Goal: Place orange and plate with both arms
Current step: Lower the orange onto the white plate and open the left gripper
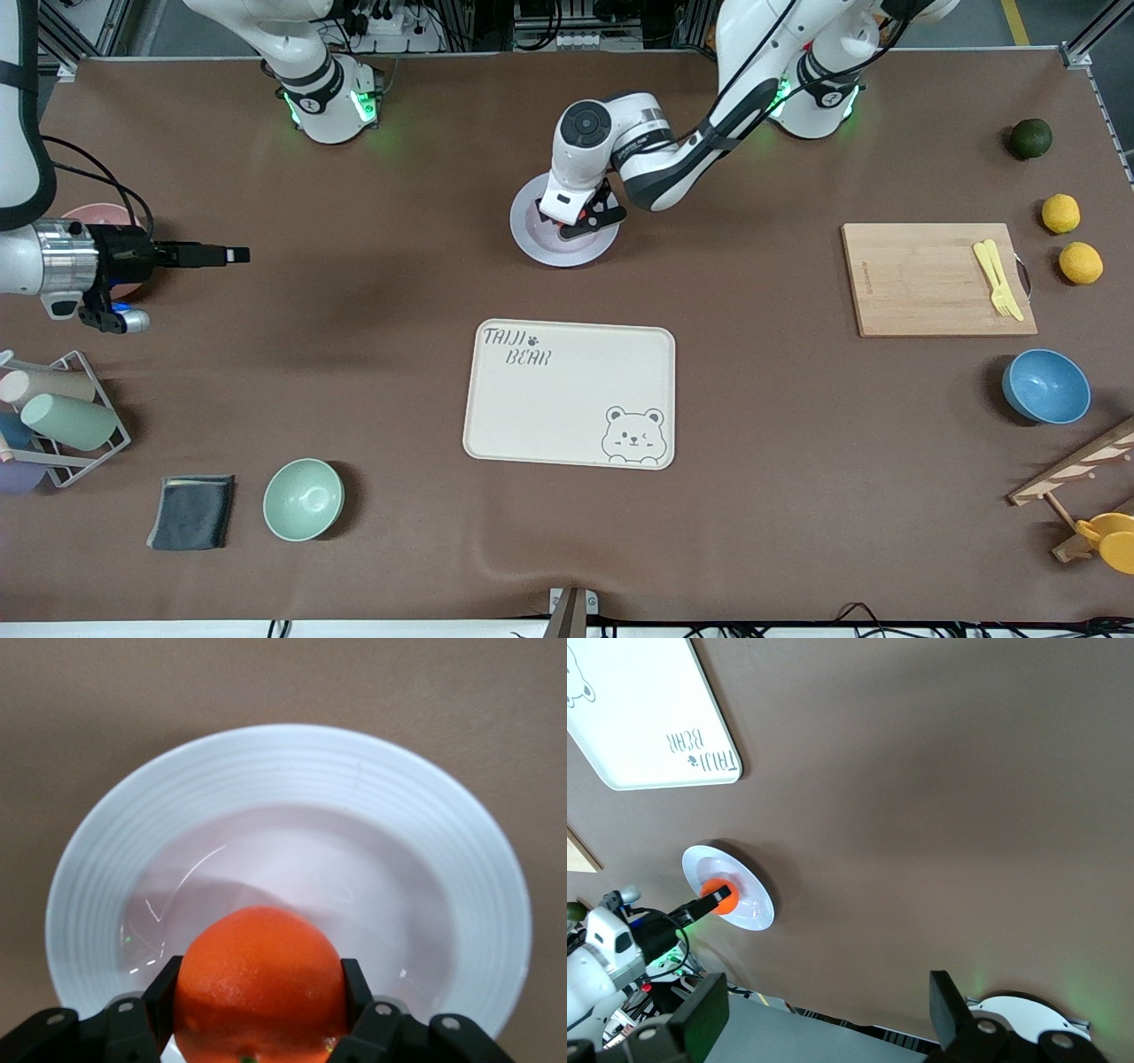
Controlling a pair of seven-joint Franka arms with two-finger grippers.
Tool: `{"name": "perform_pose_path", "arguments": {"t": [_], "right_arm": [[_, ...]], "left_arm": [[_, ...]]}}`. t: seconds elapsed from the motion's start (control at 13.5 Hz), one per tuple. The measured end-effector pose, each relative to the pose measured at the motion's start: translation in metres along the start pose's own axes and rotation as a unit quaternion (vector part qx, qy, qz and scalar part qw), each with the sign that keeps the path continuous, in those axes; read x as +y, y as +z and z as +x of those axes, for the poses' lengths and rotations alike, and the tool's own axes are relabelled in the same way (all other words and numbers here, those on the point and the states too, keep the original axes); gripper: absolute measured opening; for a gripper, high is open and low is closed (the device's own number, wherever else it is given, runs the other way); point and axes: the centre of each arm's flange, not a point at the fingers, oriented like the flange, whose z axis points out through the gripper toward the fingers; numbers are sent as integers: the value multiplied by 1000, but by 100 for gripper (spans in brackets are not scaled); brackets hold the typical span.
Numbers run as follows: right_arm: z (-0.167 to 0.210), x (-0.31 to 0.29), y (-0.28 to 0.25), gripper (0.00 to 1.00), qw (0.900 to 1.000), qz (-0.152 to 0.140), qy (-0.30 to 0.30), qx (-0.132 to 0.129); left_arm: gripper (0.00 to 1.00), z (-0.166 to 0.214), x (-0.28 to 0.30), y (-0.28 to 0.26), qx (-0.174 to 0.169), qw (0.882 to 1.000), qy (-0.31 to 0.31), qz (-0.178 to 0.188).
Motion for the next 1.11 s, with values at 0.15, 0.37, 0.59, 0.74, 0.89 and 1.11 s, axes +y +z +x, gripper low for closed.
{"name": "perform_pose_path", "arguments": {"t": [0.15, 0.37, 0.59, 0.74, 0.89, 1.11], "right_arm": [[2, -2, 5, 100, 1000, 0, -1, 2], [6, -1, 17, 100, 1000, 11, 3, 0], [8, -1, 26, 100, 1000, 15, 5, 0], [10, -5, 31, 100, 1000, 19, 4, 1], [14, -4, 44, 100, 999, 30, 9, 8], [20, -8, 70, 100, 999, 47, 15, 8]], "left_arm": [[74, 0, 3, 10, 7, 1000, -1, 0], [81, -3, 12, 12, 15, 1000, -4, -5], [100, 4, 20, 12, 18, 1000, -8, -11], [100, 11, 27, 1, 22, 999, -13, -21], [100, 20, 31, -18, 36, 999, -18, -22], [100, 35, 29, -80, 80, 996, -29, -12]]}}
